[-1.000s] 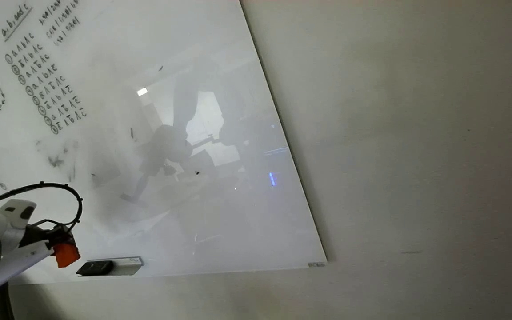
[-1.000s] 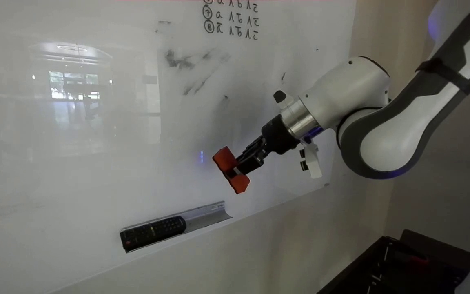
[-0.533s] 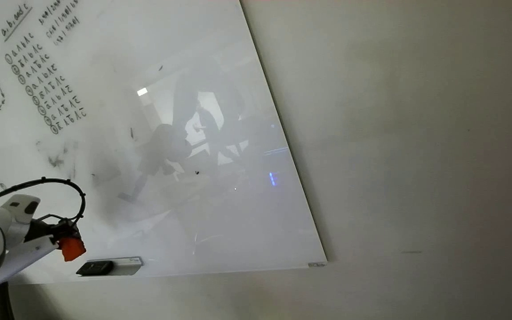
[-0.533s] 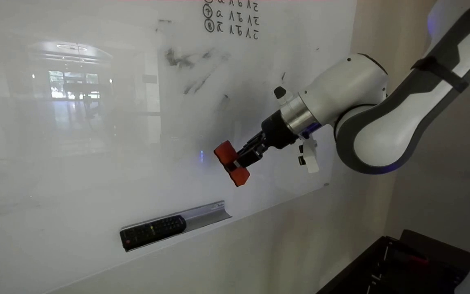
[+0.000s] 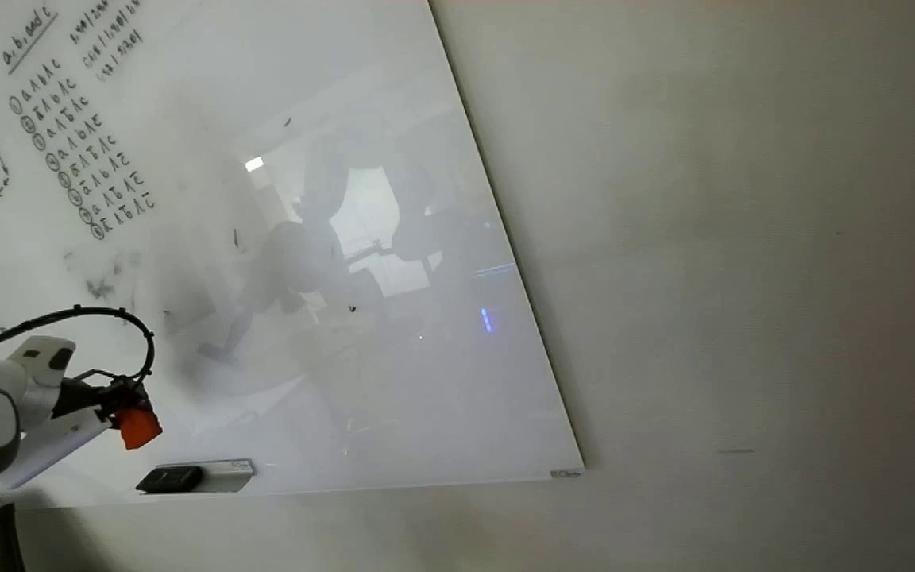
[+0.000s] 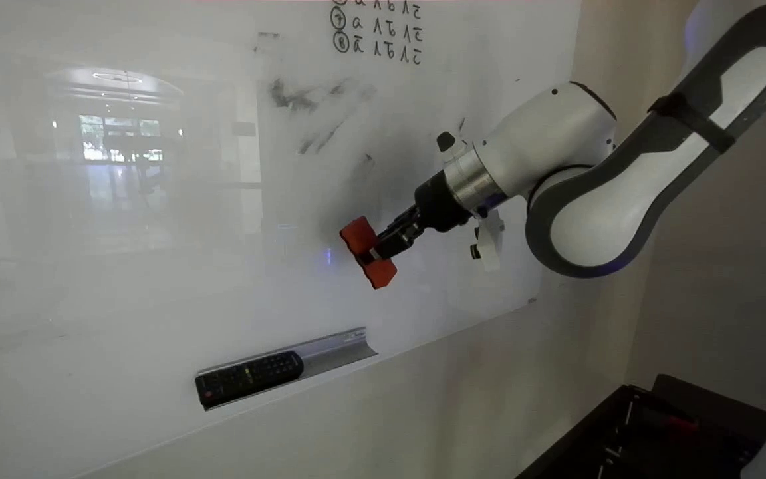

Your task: Pick up the eraser and wipe the white board with it.

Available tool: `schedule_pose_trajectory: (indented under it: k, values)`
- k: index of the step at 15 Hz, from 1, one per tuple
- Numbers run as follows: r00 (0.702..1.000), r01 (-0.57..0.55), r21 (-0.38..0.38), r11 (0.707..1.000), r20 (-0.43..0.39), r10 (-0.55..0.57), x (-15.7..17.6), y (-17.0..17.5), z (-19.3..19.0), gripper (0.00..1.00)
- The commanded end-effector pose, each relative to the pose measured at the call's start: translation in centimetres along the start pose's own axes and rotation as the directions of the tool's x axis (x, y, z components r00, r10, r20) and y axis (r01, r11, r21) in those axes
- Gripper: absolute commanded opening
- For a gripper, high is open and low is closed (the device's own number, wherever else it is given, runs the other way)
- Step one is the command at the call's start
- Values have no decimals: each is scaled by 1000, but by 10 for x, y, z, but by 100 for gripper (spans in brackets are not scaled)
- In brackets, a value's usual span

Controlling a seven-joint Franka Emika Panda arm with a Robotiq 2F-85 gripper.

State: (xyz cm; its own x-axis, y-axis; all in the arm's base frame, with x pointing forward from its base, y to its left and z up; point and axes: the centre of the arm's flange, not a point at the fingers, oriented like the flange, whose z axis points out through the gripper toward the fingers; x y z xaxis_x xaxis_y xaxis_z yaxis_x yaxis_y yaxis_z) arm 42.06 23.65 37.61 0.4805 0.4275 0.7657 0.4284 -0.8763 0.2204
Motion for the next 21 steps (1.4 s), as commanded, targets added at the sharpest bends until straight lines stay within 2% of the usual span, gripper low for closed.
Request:
schedule_pose_trajectory:
  k: [1, 8, 19, 20, 21]
  values:
    - [999, -11, -37, 999, -40, 10, -34, -18, 52, 29]
    - [1000, -29, -38, 999, 0, 29, -51, -41, 70, 29]
    - [998, -59, -95, 994, 32, 63, -68, -22, 102, 29]
    - [996, -52, -96, 994, 62, 58, -22, -39, 67, 54]
    - [996, -49, -99, 994, 65, 56, -24, -38, 70, 54]
